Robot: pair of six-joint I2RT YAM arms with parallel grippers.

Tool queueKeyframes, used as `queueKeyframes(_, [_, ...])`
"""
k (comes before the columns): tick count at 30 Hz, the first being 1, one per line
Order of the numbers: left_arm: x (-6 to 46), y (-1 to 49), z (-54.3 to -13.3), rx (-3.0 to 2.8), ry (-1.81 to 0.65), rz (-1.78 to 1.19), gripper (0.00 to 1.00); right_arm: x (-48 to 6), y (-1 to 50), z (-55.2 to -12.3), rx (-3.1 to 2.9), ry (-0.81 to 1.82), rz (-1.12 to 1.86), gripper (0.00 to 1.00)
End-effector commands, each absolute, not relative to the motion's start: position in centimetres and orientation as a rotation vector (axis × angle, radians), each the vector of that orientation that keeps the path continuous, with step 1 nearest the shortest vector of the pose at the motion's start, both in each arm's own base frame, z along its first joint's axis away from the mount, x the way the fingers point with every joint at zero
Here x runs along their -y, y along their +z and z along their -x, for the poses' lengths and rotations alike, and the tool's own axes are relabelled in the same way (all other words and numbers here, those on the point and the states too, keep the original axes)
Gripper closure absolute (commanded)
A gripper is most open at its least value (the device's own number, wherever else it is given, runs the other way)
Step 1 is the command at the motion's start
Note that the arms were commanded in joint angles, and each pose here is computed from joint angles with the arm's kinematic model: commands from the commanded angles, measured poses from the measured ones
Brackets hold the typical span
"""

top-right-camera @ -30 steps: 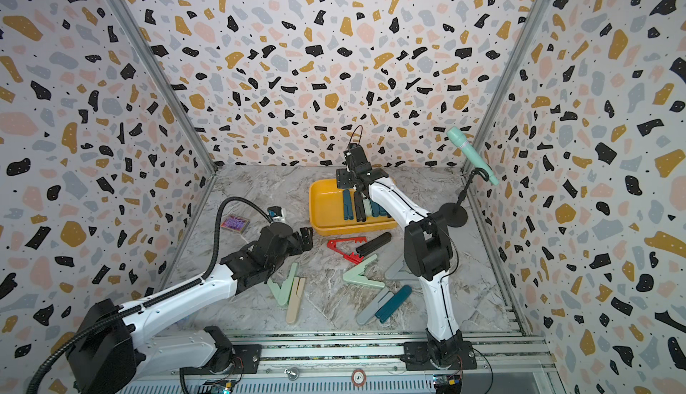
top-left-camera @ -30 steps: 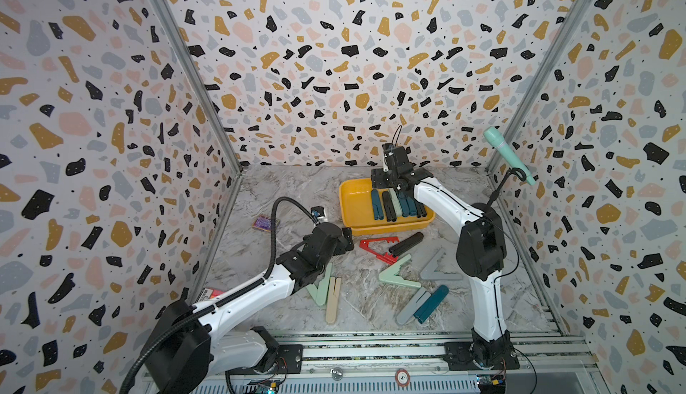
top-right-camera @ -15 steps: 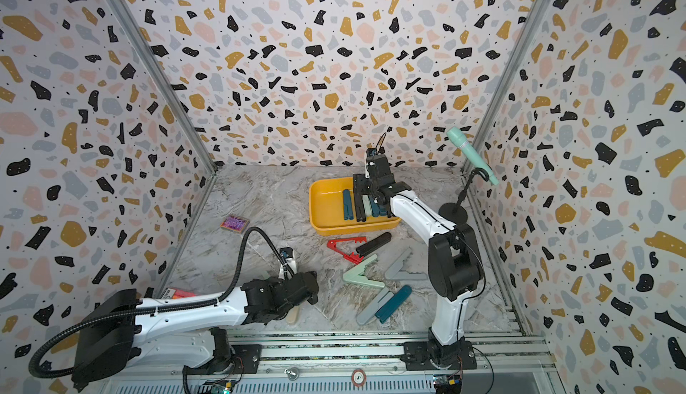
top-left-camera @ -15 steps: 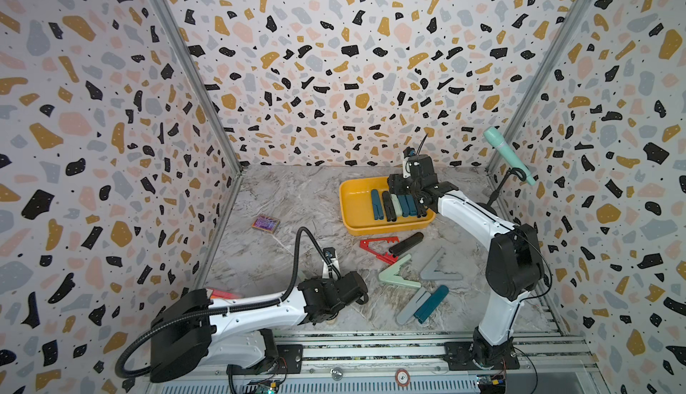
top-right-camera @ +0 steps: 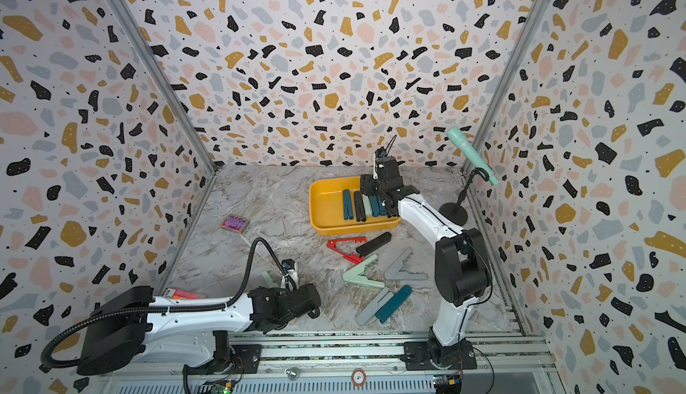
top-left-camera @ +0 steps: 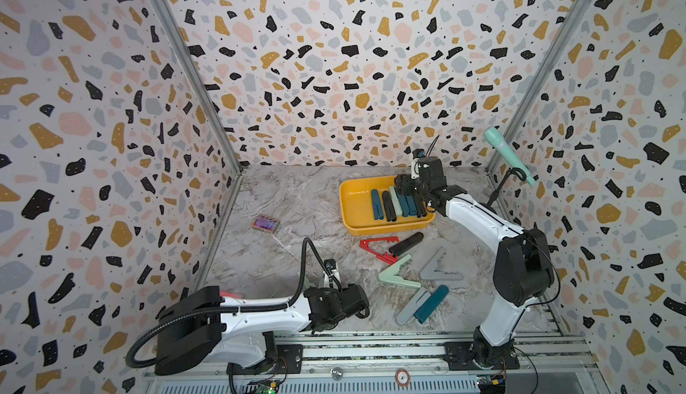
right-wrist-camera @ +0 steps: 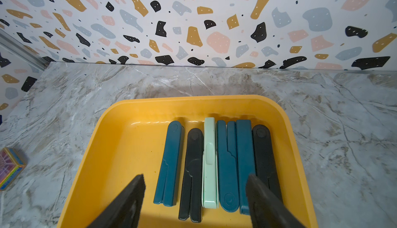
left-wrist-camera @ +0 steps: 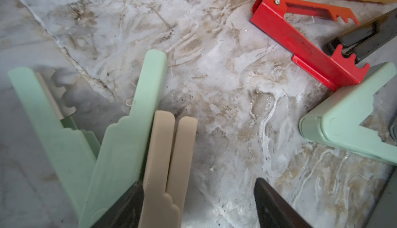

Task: Put the pruning pliers into the storage box
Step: Pick up the pruning pliers from the center of the board.

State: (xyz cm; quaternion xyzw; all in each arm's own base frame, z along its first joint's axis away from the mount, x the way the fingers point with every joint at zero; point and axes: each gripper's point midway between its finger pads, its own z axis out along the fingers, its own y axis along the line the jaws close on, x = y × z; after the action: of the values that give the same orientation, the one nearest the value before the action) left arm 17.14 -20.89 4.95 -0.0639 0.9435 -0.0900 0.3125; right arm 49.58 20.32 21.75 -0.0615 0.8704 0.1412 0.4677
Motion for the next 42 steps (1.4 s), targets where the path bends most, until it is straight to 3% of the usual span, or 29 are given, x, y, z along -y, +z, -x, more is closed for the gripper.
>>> queueKeyframes(1, [20.5, 4.0, -16.6, -2.508, -0.227, 0.187, 0.21, -20.6, 23.8, -49.4, -2.089, 0.382, 0.145, 0.24])
queueKeyframes(8, [20.3, 2.5, -16.1, -2.545, -0.214, 0.168, 0.31, -20.5, 23.4, -49.5, -2.097, 0.380, 0.141, 0.24])
queueKeyframes(16, [20.9, 1.9, -16.1, -2.560, -0.196, 0.133, 0.33, -20.3, 23.2, -49.5, -2.103, 0.380, 0.135, 0.24])
queueKeyframes(20, [20.8, 1.1, -15.9, -2.581, -0.158, 0.101, 0.41, -19.9, 23.0, -49.6, -2.111, 0.374, 0.130, 0.24])
queueKeyframes(27, [22.0, 2.2, -16.8, -2.540, -0.172, 0.056, 0.64, -18.7, 23.3, -49.4, -2.102, 0.356, 0.112, 0.24])
queueKeyframes(30, [22.9, 3.3, -17.5, -2.504, -0.189, 0.033, 0.79, -17.9, 23.7, -49.2, -2.092, 0.340, 0.104, 0.24])
queueKeyframes(33, [23.7, 4.7, -18.5, -2.465, -0.203, 0.025, 0.85, -16.3, 24.1, -49.0, -2.080, 0.297, 0.083, 0.24])
queueKeyframes(36, [24.4, 7.5, -19.8, -2.404, -0.219, 0.031, 0.87, -14.3, 24.3, -48.5, -2.074, 0.255, 0.054, 0.24])
queueKeyframes(42, [24.8, 18.0, -24.6, -2.160, -0.209, 0.068, 0.88, -9.6, 23.7, -47.4, -2.065, 0.202, -0.034, 0.24])
